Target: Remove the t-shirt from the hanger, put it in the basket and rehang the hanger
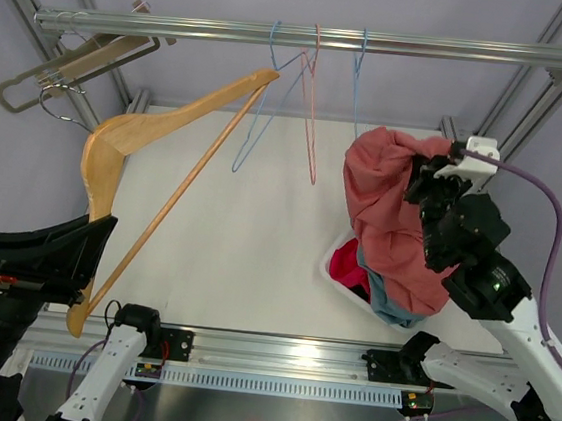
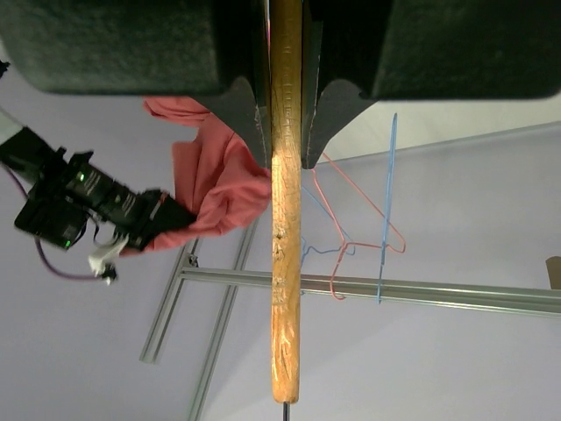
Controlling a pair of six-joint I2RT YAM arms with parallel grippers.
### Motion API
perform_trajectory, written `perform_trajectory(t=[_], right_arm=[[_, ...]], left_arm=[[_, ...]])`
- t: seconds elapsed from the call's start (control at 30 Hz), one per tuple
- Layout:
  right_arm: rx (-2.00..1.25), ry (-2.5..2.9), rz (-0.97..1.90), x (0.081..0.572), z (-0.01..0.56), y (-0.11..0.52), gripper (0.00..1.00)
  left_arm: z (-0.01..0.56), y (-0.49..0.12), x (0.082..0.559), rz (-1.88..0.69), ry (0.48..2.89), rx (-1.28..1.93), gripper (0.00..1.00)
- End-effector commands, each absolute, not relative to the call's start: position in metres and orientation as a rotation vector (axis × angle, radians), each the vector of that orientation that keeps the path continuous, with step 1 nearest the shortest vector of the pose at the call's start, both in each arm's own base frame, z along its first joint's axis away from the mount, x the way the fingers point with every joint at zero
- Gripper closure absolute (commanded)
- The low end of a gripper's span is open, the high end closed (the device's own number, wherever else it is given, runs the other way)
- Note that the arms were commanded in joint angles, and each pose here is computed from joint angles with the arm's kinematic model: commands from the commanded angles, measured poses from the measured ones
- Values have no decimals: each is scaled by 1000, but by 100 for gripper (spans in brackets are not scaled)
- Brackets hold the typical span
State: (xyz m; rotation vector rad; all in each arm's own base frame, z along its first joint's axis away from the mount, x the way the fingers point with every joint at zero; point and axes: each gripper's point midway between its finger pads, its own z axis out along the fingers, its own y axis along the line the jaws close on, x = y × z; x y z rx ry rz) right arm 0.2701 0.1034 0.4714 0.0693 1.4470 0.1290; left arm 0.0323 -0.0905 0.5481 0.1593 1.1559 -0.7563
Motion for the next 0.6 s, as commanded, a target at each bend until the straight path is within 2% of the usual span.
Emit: perform_trajectory(t=[0.0, 0.1, 0.13, 0.23, 0.37, 0.4, 0.43, 0.53, 0.57], right_arm=[[364, 1497, 193, 255, 392, 70, 100], [523, 1518, 293, 237, 335, 56, 100], [544, 1575, 266, 227, 293, 47, 100], [709, 1604, 261, 199, 236, 15, 100], [784, 1589, 428, 177, 215, 8, 100], [755, 1595, 449, 176, 215, 12, 96], [746, 1599, 468, 174, 218, 13, 77], [687, 1637, 449, 169, 243, 13, 44], [631, 1655, 416, 167, 253, 11, 25]], left_arm=[[557, -85, 31, -718, 1100, 156, 100], [556, -84, 36, -707, 1107, 149, 100], [558, -81, 37, -695, 1102, 138, 100], [558, -76, 38, -667, 1098, 123, 100], [541, -78, 61, -677, 1164, 91, 100], [536, -78, 67, -675, 1180, 79, 100], [531, -76, 74, -664, 1198, 59, 100], [512, -74, 98, -651, 1262, 22, 100], [506, -74, 104, -648, 1281, 12, 100]])
